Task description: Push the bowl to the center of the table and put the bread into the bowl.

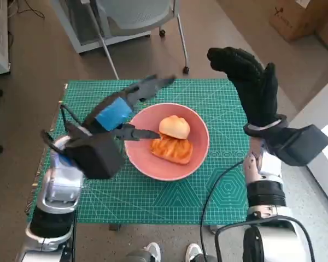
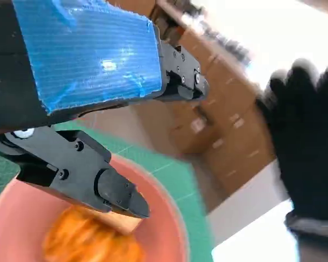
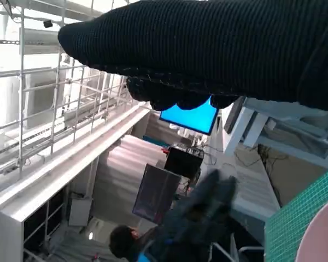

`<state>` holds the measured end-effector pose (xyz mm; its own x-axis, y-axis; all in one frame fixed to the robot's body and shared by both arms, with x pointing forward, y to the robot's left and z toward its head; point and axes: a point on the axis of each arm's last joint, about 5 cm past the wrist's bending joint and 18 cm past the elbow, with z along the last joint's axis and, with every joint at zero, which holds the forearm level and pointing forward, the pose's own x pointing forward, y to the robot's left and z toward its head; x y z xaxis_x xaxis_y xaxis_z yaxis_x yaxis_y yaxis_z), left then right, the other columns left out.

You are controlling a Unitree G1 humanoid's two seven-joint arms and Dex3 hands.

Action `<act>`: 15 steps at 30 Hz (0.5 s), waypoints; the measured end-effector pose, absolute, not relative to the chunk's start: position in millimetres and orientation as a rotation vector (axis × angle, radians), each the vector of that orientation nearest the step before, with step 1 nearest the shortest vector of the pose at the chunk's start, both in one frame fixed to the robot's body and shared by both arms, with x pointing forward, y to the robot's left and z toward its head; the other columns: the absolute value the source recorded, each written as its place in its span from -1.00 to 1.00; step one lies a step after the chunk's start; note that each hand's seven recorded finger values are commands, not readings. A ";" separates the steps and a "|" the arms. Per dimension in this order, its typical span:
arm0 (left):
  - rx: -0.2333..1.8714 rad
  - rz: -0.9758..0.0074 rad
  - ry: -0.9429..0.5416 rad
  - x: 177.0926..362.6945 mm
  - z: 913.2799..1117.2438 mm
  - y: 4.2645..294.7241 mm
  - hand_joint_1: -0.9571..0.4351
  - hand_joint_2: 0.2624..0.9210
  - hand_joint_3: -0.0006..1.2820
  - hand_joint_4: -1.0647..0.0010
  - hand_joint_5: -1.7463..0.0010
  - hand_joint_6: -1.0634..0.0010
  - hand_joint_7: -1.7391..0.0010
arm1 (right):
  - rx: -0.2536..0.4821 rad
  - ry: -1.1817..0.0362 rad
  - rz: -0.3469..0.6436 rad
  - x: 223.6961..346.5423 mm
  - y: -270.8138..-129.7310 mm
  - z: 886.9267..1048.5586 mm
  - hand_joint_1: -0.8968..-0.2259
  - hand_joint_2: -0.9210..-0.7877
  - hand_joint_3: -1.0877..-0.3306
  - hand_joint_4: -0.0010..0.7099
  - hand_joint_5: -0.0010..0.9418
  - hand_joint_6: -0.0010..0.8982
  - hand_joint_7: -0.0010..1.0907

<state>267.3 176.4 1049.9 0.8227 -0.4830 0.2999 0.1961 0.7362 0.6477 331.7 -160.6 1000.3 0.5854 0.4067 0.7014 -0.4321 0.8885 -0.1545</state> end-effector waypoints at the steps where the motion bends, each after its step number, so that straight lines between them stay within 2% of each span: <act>1: 0.611 -0.374 -0.501 266.9 1051.0 178.7 0.02 0.74 -0.98 0.77 0.98 0.49 0.91 | 0.034 -0.810 0.489 331.7 -160.6 1000.6 0.08 -1.00 0.56 -0.32 -0.99 -0.07 -1.00; 6: 0.396 -0.300 -0.605 265.2 1053.1 186.0 -0.02 0.85 -0.95 0.74 0.98 0.49 0.90 | 0.036 -0.812 0.485 331.7 -160.8 1001.5 0.08 -1.00 0.56 -0.32 -0.99 -0.07 -1.00; 9: 0.229 -0.298 -0.631 265.1 1051.3 187.0 -0.08 0.88 -0.85 0.75 0.99 0.85 0.46 | 0.039 -0.809 0.482 331.9 -160.6 1002.0 0.10 -1.00 0.55 -0.32 -0.99 -0.07 -1.00; 15: -0.067 -0.336 -0.641 265.7 1046.2 187.1 -0.16 0.87 -0.82 0.75 0.99 0.98 0.28 | 0.044 -0.812 0.475 332.7 -159.4 1005.3 0.07 -1.00 0.54 -0.32 -0.99 -0.06 -0.99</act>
